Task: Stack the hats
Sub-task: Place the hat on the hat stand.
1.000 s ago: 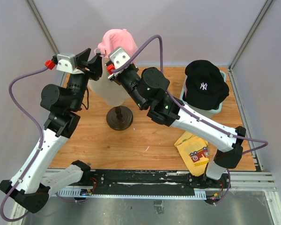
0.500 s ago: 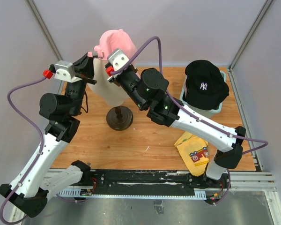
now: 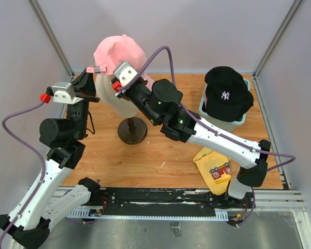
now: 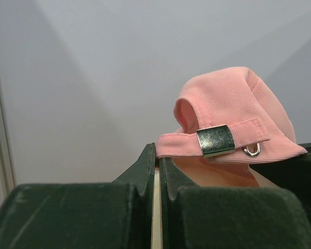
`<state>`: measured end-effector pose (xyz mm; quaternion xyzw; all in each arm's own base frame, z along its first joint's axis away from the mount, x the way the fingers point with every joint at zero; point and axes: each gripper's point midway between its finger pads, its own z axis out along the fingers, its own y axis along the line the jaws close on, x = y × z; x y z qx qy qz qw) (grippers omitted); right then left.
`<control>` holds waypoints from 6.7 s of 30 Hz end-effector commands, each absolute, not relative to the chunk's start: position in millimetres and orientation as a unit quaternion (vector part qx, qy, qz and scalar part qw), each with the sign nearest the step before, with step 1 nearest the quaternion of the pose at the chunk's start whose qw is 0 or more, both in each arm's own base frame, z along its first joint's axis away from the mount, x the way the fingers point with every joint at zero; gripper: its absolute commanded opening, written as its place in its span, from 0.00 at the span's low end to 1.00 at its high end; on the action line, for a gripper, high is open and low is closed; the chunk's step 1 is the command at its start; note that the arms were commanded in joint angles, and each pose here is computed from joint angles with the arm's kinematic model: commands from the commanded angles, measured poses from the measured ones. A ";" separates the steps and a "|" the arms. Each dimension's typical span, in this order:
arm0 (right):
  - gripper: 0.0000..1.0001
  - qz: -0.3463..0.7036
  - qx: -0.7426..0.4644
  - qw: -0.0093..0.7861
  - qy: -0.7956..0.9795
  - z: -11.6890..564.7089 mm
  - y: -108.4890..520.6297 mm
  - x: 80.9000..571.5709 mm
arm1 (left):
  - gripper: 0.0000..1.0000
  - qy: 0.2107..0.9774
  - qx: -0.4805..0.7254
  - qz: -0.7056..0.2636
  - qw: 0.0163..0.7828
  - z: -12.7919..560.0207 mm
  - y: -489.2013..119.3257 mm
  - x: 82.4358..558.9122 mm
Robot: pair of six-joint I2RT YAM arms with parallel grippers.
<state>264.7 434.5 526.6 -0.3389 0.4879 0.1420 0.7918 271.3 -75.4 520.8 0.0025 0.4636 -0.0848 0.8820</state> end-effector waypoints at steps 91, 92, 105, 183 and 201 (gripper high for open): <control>0.01 0.739 0.068 0.317 0.591 449.1 329.8 359.6 | 0.00 0.544 -0.080 -0.019 0.835 396.5 -35.4 274.0; 0.01 0.740 0.063 0.321 0.588 452.2 329.0 358.0 | 0.00 0.542 -0.084 -0.020 0.836 397.1 -34.5 273.6; 0.01 0.726 0.060 0.339 0.595 438.7 310.8 339.9 | 0.01 0.549 -0.108 -0.044 0.828 383.4 -32.1 268.5; 0.62 0.591 0.034 0.364 0.719 322.6 303.5 388.7 | 0.64 0.654 -0.217 -0.133 0.713 286.9 -48.0 280.6; 0.71 0.459 -0.013 0.496 0.737 384.6 241.9 351.3 | 0.64 0.648 -0.206 -0.151 0.717 308.1 -48.9 269.9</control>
